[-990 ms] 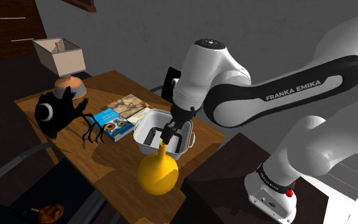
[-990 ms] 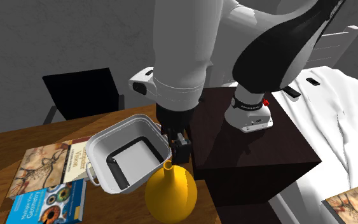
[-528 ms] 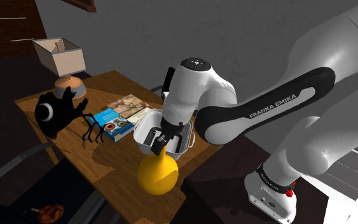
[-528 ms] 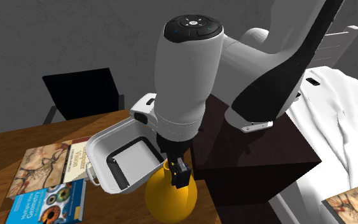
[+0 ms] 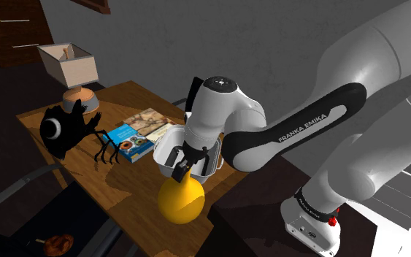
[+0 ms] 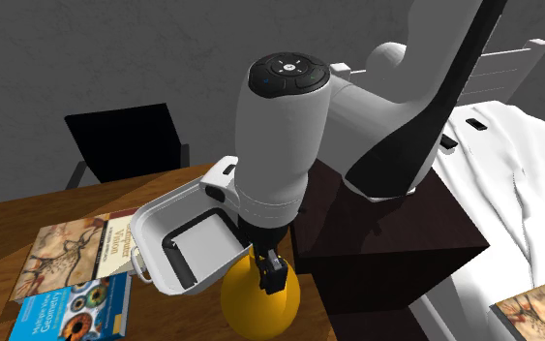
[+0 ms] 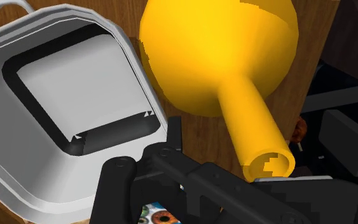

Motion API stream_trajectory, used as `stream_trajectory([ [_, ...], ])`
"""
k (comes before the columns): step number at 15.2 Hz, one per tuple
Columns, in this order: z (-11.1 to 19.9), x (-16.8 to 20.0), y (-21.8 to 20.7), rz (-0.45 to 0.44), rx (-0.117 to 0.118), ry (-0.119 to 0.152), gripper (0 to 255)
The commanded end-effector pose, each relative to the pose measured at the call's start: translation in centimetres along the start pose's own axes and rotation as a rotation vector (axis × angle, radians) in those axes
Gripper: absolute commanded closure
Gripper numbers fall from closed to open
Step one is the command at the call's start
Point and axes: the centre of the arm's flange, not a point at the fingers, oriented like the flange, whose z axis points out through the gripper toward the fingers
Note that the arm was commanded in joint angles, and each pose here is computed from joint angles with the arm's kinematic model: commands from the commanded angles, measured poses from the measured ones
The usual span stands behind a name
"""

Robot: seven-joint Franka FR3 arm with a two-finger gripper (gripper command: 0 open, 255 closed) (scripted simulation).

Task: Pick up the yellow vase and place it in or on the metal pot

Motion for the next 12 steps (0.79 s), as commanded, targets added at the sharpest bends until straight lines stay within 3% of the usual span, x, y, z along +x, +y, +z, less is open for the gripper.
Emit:
stream_trajectory([
  [1,0.03,0.0,0.0,0.0,0.0,0.0,0],
  [3,0.02,0.0,0.0,0.0,0.0,0.0,0],
  [4,0.02,0.0,0.0,0.0,0.0,0.0,255],
  [12,0.02,0.0,0.0,0.0,0.0,0.0,255],
])
